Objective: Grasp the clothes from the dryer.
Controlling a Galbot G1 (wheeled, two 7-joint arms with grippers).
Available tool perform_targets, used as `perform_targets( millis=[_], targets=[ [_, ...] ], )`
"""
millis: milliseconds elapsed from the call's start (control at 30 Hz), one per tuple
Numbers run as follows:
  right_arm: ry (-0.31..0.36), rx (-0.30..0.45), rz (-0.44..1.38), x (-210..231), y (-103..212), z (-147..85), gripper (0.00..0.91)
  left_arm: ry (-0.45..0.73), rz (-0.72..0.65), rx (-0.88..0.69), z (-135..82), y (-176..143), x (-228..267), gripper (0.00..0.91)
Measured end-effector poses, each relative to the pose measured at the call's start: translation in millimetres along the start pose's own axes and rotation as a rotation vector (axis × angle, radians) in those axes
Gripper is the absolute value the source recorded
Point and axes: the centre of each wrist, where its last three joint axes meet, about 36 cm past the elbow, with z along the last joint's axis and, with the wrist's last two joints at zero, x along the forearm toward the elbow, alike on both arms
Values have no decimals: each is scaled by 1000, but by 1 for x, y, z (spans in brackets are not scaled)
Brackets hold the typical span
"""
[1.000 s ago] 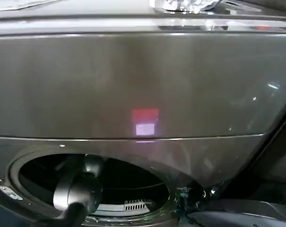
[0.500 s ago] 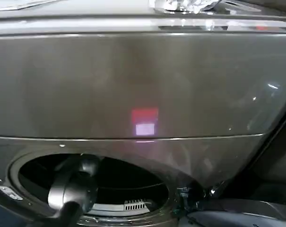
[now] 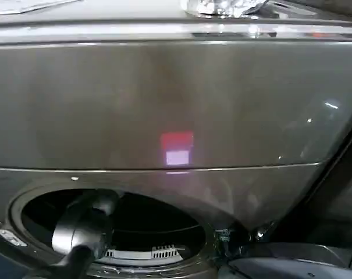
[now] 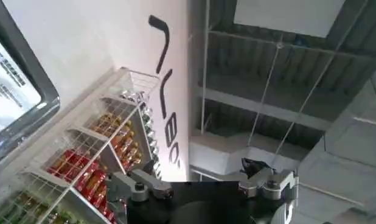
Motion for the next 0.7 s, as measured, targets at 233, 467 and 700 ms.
perform_targets(
  millis=[233, 467, 700],
  targets=[
    [-5, 1, -2, -3, -1, -1, 907, 3, -8, -12, -1, -6, -5, 398],
    [-4, 1, -4, -3, -1, 0, 907, -6, -5, -25, -5, -13, -8, 0],
    [-5, 0, -3, -3, -1, 0, 907, -7, 4, -23, -6, -17, -10, 0]
  ],
)
